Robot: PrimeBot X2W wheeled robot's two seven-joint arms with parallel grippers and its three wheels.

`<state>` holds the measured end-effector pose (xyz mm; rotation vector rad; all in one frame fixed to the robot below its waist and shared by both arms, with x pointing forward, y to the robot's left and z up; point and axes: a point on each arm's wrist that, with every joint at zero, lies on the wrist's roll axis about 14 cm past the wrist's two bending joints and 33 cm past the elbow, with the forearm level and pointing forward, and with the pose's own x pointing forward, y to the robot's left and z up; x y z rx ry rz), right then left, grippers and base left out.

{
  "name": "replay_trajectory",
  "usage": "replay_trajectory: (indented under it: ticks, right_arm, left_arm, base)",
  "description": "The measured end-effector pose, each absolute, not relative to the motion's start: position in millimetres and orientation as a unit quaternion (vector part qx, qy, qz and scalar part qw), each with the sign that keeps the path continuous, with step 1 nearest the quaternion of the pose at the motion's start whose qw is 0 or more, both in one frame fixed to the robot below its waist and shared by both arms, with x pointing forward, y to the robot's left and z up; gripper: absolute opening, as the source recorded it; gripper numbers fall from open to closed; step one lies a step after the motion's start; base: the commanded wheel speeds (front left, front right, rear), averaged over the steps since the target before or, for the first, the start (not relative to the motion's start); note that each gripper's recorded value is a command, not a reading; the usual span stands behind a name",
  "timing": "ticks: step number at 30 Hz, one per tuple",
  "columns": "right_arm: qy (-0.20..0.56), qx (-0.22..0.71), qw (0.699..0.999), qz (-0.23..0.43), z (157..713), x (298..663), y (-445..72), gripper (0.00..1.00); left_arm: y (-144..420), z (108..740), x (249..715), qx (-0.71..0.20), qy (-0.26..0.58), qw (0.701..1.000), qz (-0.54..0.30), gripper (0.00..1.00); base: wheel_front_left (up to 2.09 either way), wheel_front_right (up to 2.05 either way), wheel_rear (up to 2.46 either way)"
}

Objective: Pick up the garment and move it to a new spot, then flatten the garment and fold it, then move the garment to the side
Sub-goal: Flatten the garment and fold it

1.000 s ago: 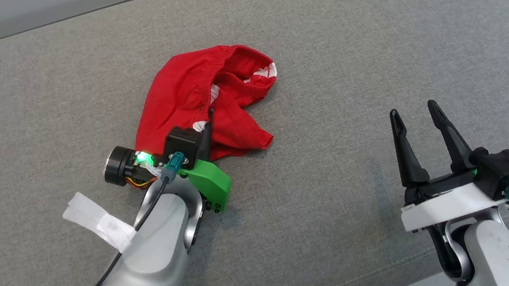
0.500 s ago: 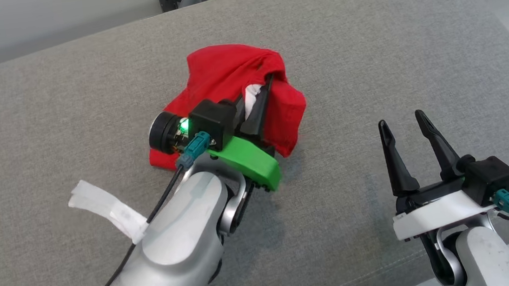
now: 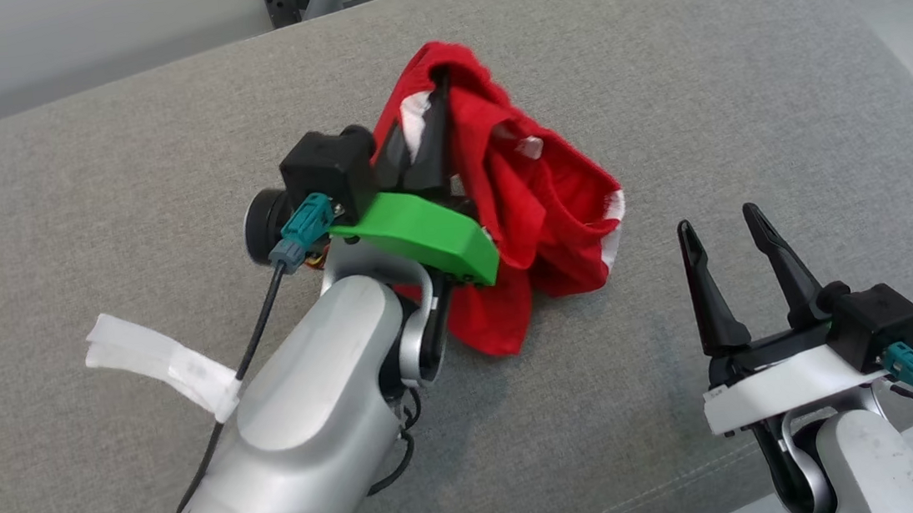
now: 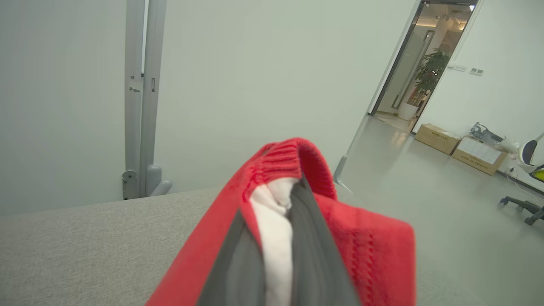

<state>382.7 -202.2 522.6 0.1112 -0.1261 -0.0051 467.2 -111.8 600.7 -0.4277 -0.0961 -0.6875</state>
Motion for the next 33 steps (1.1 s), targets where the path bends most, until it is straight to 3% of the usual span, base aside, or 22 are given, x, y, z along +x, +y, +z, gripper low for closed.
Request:
replay_trajectory:
  ticks: [8, 16, 22, 24, 25, 26, 33]
  right_arm:
    - [-0.058, 0.060, 0.996, 0.014, 517, 393, -192, 1.00]
    - [-0.052, 0.064, 0.996, 0.048, 513, 403, -168, 1.00]
    - [-0.051, 0.066, 0.994, 0.068, 512, 407, -154, 1.00]
    - [-0.053, 0.066, 0.994, 0.072, 513, 409, -152, 1.00]
    - [-0.053, 0.066, 0.994, 0.073, 514, 409, -151, 1.00]
    - [-0.053, 0.066, 0.994, 0.073, 514, 409, -151, 1.00]
    - [-0.055, 0.063, 0.994, 0.075, 515, 409, -150, 1.00]
  left_arm:
    - [-26, 512, 505, -0.166, 0.041, 0.970, -0.171, 0.00]
    - [61, 468, 505, -0.155, 0.080, 0.984, -0.039, 0.00]
    - [100, 441, 490, -0.140, 0.108, 0.984, 0.010, 0.00]
    - [109, 433, 485, -0.137, 0.118, 0.983, 0.021, 0.43]
    - [112, 430, 483, -0.137, 0.122, 0.983, 0.023, 0.76]
    - [115, 428, 482, -0.136, 0.123, 0.983, 0.026, 1.00]
    - [136, 449, 491, -0.129, 0.083, 0.987, 0.050, 1.00]
  base:
    - [0.00, 0.00, 0.00]
    - [0.00, 0.00, 0.00]
    - [0.00, 0.00, 0.00]
    - [0.00, 0.00, 0.00]
    - [0.00, 0.00, 0.00]
    - [0.00, 0.00, 0.00]
    - [0.00, 0.00, 0.00]
